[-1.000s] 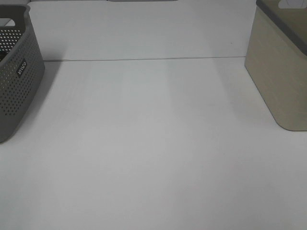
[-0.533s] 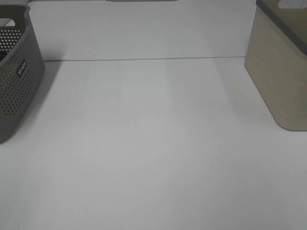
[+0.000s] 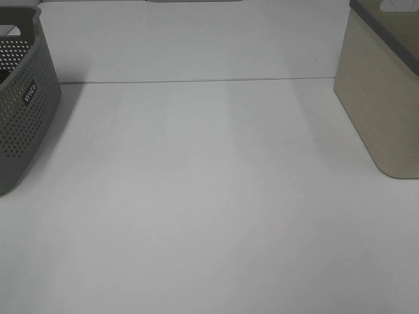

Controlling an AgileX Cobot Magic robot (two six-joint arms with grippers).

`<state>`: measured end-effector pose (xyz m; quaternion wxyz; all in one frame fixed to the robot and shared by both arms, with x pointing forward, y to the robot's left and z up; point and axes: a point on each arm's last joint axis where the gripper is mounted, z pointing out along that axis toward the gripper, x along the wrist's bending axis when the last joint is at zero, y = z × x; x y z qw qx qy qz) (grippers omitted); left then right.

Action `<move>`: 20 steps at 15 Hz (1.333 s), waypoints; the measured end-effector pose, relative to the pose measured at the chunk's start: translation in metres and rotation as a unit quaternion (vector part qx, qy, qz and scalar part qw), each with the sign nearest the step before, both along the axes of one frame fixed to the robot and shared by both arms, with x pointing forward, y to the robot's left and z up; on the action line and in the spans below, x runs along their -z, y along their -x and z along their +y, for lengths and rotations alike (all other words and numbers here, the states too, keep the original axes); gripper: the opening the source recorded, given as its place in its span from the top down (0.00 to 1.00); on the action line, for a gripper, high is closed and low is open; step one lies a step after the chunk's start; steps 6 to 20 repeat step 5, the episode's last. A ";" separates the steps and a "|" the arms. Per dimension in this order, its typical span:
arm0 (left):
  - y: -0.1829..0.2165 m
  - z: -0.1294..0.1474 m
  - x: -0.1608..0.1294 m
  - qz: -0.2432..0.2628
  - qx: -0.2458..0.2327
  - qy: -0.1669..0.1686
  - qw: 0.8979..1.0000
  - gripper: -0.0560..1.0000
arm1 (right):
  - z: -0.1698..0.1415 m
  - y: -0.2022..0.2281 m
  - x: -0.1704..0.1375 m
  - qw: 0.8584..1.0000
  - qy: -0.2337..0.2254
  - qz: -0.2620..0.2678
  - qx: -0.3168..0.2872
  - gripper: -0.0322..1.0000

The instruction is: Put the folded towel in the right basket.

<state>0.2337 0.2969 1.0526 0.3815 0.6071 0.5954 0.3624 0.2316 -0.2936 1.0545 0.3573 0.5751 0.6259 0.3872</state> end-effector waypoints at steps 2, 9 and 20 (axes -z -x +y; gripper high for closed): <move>0.000 0.000 0.000 0.000 0.000 0.000 1.000 0.03 | 0.000 0.000 0.000 1.000 0.000 0.000 0.000 0.43; 0.000 0.000 0.000 0.000 0.000 0.000 1.000 0.03 | 0.000 0.000 0.000 1.000 0.000 0.000 0.000 0.43; 0.000 0.000 0.000 0.000 0.000 0.000 1.000 0.03 | 0.000 0.000 0.000 1.000 0.000 0.000 0.000 0.43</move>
